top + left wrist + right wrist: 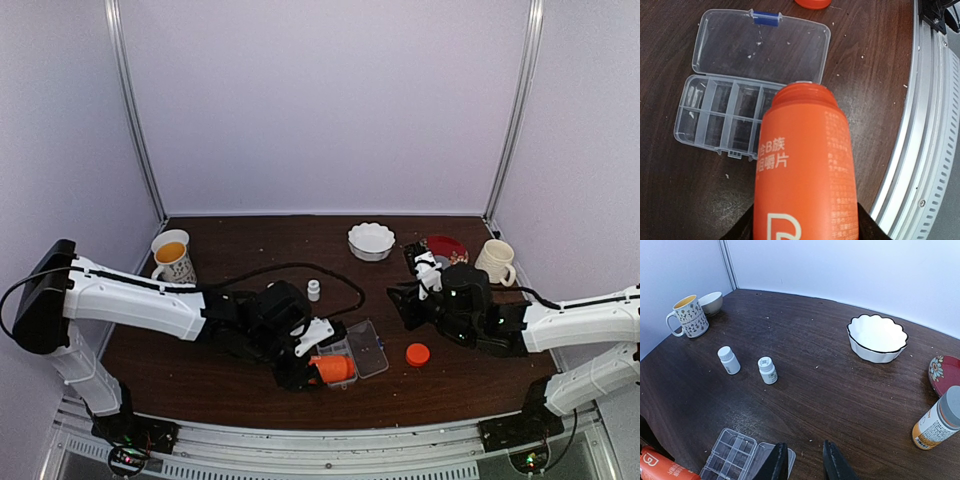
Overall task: Sort the pills into containers
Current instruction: Pour the pill into the compartment of the pill container.
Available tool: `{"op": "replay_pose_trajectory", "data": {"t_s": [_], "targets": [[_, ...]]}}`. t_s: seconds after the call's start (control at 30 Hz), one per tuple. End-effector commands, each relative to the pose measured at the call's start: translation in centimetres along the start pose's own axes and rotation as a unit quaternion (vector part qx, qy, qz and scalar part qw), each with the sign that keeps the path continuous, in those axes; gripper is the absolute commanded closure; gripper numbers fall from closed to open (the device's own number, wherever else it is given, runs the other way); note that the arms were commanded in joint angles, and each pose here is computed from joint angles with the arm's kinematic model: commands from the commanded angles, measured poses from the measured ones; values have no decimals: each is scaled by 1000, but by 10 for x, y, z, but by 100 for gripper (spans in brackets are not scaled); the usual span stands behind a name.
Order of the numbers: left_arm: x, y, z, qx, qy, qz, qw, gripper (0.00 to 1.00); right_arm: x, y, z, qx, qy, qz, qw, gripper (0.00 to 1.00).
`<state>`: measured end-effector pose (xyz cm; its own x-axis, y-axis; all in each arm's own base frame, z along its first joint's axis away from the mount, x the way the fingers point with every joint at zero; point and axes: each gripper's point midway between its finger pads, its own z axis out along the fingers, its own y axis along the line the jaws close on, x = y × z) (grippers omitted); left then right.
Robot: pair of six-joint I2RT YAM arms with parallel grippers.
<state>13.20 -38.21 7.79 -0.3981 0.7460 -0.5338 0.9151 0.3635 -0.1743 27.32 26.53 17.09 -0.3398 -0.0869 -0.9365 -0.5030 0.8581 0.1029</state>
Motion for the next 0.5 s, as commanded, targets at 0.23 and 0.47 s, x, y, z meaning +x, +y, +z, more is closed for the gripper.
{"op": "replay_pose_trajectory", "data": {"t_s": [0.23,0.47], "targets": [[-8,1,-4,-12,-1,-2,1000,100,-7,-5,0,14,-9,0,1000,75],[-14,-1,-9,-8,-17,-3,1000,100,-6,-5,1,14,-7,-1,1000,75]]}}
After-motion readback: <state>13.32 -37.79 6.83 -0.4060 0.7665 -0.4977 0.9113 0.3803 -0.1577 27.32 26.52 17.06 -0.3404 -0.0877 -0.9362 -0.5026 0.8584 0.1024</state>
